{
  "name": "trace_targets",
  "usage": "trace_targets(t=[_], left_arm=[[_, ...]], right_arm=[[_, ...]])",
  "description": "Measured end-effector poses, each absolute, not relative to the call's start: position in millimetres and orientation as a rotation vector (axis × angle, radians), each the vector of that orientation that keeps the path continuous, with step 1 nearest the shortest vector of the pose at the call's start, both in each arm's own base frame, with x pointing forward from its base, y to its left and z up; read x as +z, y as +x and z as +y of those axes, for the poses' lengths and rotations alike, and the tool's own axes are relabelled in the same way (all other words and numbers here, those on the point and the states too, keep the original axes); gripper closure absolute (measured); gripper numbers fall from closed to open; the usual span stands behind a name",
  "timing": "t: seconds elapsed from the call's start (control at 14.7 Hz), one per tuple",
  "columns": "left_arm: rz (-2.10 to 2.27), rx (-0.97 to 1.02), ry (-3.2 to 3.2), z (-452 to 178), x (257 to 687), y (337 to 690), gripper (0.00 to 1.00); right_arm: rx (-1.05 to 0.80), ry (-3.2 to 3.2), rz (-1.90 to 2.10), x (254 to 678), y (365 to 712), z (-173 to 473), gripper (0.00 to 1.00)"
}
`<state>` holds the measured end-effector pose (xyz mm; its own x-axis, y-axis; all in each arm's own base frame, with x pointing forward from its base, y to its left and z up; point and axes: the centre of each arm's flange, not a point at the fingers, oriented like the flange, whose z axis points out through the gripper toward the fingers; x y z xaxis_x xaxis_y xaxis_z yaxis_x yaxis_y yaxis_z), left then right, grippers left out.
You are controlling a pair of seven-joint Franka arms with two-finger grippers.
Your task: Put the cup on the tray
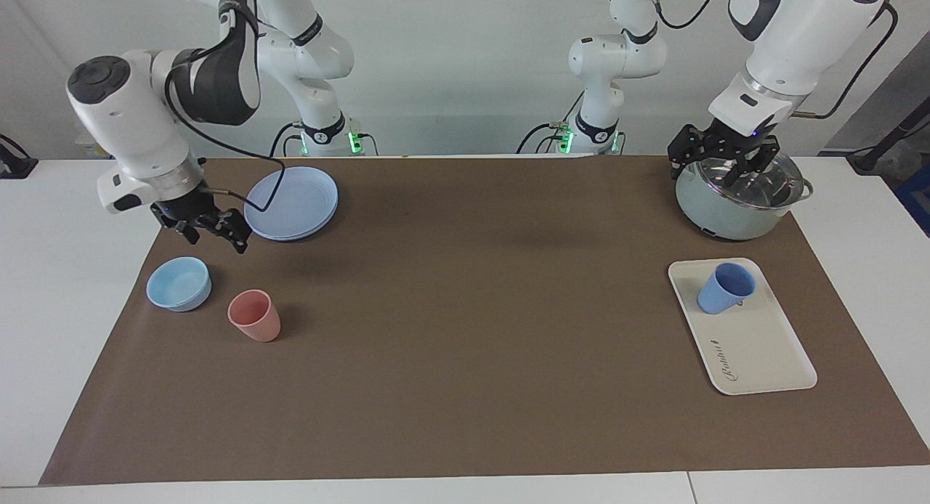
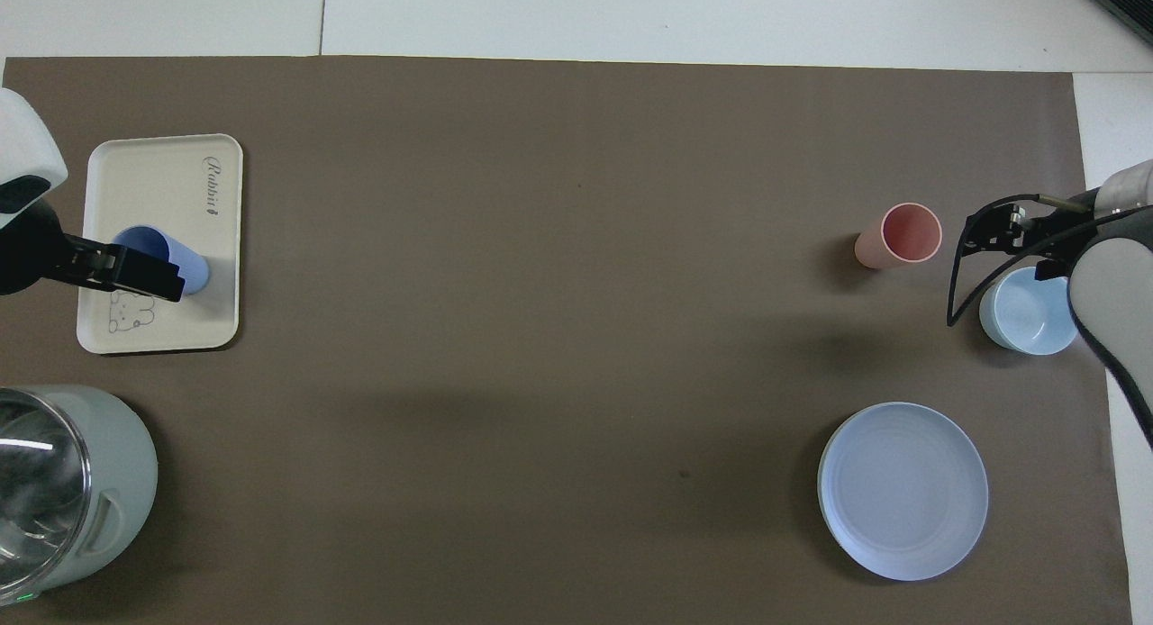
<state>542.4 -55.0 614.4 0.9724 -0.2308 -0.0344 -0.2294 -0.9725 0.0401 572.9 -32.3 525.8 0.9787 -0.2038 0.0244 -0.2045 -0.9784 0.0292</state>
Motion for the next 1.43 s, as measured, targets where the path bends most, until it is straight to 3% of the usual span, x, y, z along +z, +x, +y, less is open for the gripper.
trace_targets(t=[0.48, 1.43], left_arm=[[-0.365, -0.063, 3.084, -57, 614, 542, 0.0], [-0.365, -0.062, 3.084, -57, 614, 541, 0.0]], right_arm=[[0.008, 3.094, -0.238, 621, 550, -1, 0.0], [-0.038, 3.117, -0.157, 647, 548, 30, 0.0]])
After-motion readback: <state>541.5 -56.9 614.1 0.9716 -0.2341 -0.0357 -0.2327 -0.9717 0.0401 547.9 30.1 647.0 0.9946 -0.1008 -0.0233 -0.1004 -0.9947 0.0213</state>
